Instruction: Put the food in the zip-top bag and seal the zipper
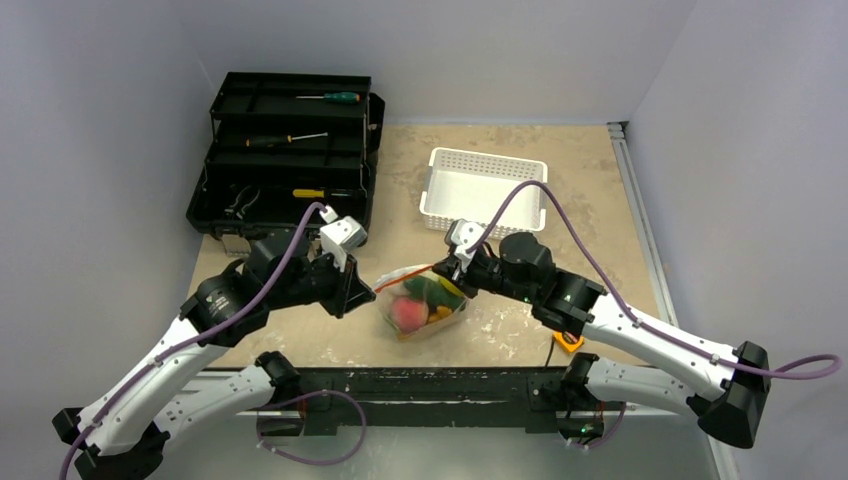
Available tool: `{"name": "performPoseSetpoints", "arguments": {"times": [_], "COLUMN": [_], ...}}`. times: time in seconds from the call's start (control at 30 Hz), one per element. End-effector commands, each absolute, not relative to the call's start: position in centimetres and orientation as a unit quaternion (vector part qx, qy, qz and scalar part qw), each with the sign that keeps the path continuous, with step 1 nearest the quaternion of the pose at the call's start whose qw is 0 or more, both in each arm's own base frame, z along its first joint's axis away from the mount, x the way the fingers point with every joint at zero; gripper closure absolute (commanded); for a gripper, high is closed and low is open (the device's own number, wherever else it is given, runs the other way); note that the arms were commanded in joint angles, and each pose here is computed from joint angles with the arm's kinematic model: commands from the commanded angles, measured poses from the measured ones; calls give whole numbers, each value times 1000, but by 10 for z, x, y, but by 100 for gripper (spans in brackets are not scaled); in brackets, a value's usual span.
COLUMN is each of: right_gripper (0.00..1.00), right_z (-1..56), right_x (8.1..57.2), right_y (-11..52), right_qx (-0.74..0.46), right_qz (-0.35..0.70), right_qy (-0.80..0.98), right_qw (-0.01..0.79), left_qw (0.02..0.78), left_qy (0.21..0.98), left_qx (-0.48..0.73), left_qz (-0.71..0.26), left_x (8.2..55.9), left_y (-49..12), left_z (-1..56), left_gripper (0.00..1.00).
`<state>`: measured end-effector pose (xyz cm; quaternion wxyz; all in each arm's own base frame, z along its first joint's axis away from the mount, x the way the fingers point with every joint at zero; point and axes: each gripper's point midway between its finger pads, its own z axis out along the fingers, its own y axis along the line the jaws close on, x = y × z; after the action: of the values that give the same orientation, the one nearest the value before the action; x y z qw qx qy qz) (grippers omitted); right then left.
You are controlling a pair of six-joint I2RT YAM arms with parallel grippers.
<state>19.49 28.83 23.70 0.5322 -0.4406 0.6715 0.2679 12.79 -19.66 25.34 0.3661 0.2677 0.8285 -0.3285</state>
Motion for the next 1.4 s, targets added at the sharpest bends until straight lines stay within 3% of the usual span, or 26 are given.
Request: {"name": "performPoseSetpoints", "arguments": {"times": [0.0,0.1,0.23,0.33,0.53,0.77,0.87,1.1,1.37], "right_gripper": [100,100,100,100,100,100,100,100,100], "right_z": [243,240,246,264,316,374,364,261,165], "right_x": [215,218,205,187,110,65,80,149,252], "right_y": [273,282,301,314,340,336,343,362,312], "right_qx": [-407,-389,-407,-422,-467,-450,-398,-286,-186], "right_qz": [223,235,280,330,504,595,592,483,315], "right_qy": [700,722,718,696,622,565,610,759,858], "right_qw": [542,521,490,478,375,354,345,329,361], "left_qw": [364,380,427,473,543,552,547,541,527], "left_qy": [832,833,833,829,802,803,807,806,812], "left_qx": [270,247,201,151,81,45,40,37,38], "left_qz": [-321,-318,-290,-258,-235,-219,-219,-236,-247], "left_x": [121,125,135,141,135,129,126,123,119], "left_y": [-188,-184,-163,-137,-92,-71,-68,-72,-77], "left_z": [257,269,293,315,345,342,339,340,336], "left_gripper": [86,59,44,40,35,32,32,32,31]}}
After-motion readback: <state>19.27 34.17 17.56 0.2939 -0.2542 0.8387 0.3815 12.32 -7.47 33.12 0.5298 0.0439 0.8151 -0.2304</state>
